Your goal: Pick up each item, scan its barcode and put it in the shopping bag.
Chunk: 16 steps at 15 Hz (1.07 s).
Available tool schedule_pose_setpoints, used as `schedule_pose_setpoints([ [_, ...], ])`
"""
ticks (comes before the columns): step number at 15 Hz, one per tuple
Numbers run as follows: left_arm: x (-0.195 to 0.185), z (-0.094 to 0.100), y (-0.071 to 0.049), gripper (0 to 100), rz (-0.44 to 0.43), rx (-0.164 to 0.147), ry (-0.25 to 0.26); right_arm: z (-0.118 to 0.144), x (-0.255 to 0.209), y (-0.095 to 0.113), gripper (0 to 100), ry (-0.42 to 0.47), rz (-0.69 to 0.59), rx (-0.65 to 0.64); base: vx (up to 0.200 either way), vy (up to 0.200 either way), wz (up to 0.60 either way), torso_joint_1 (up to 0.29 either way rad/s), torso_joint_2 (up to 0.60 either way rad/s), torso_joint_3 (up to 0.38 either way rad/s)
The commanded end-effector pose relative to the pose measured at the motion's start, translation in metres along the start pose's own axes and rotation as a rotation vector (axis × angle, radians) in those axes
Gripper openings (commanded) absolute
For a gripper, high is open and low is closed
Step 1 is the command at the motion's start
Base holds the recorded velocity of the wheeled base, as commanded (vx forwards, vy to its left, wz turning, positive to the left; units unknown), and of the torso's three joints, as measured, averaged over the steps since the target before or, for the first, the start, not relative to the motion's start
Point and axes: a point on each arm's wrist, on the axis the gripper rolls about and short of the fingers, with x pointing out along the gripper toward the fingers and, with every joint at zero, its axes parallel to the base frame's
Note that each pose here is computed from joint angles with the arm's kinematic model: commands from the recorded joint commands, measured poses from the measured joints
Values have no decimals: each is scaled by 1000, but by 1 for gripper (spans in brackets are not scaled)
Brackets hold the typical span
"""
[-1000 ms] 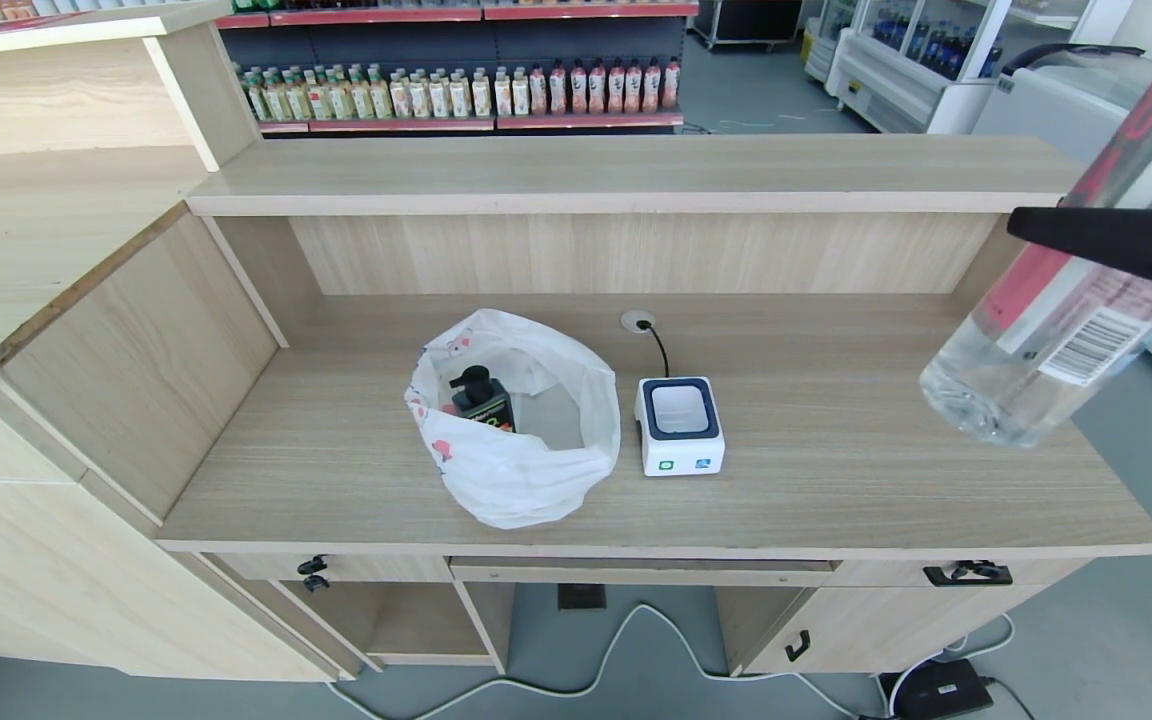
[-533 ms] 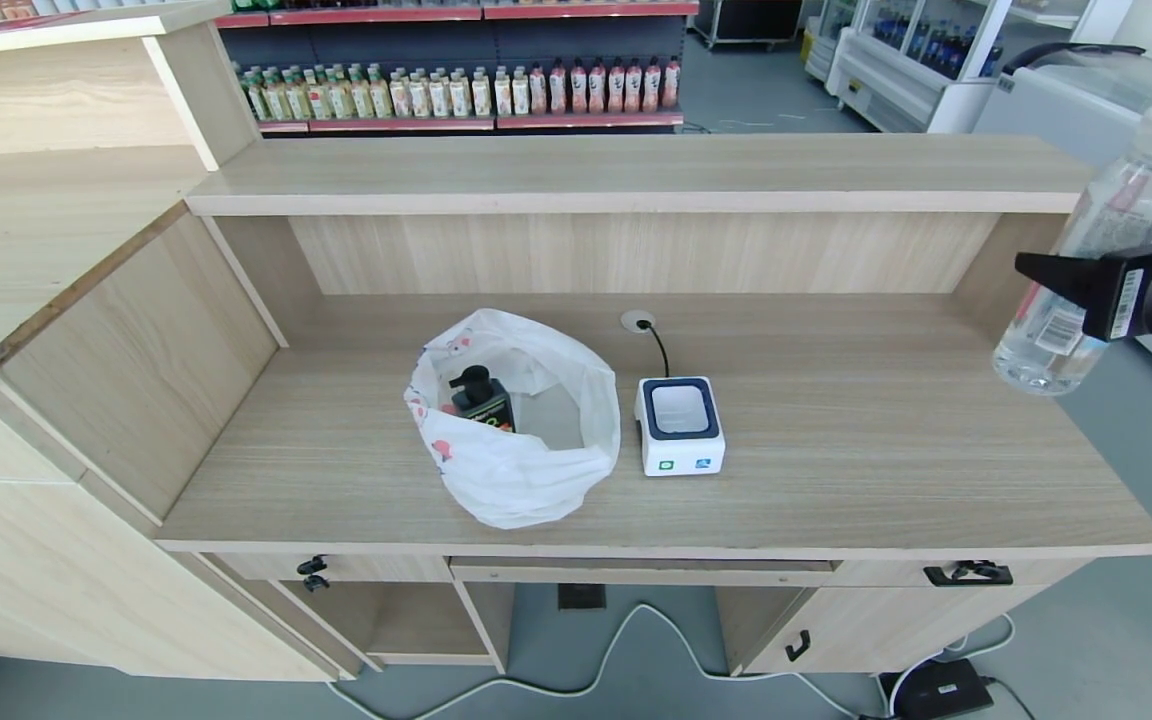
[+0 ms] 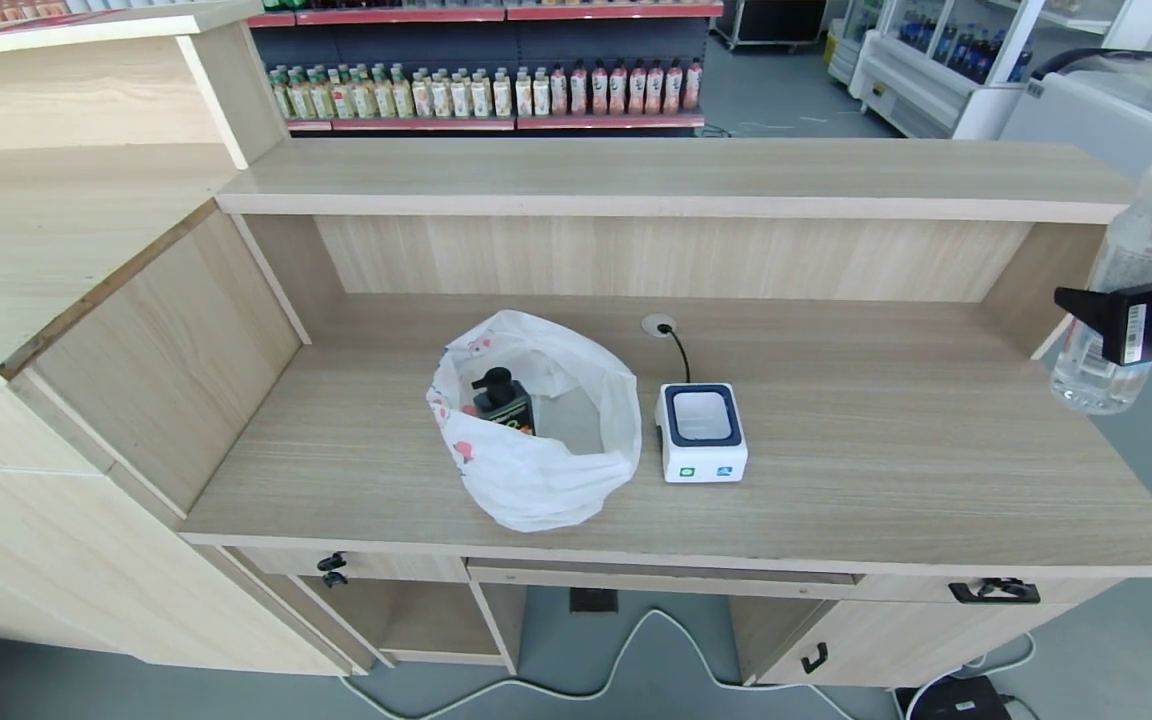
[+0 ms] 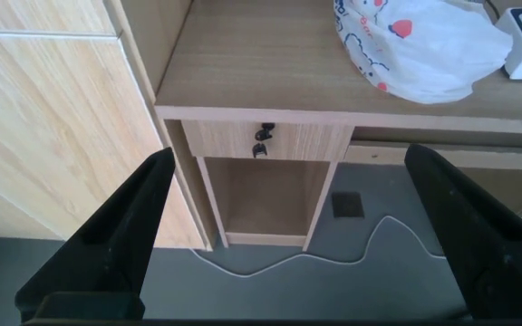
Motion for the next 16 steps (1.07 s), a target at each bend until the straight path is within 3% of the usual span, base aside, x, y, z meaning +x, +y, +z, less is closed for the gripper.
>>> schedule_pose_setpoints([
  [1,0,0,0,100,0,-1,0,-5,7,2,0,15,6,-10,0,0,600,2,7,-7],
  [4,0,0,0,100,0,-1,0,-10,21,5,0,-7,27,-64,0,0,600,1,4,1],
  [7,0,0,0,100,0,-1,0,-24,47,10,0,-112,130,-188,0,0,600,2,-2,4],
  [9,0,0,0,100,0,-1,0,-37,71,11,0,-180,172,-288,0,0,0,0,0,0],
  [13,0,0,0,100,0,-1,0,-57,115,16,0,-298,203,-360,0,0,0,0,0,0],
  [16,0,0,0,100,-1,-1,0,-78,132,17,0,-332,212,-375,0,0,0,0,0,0],
])
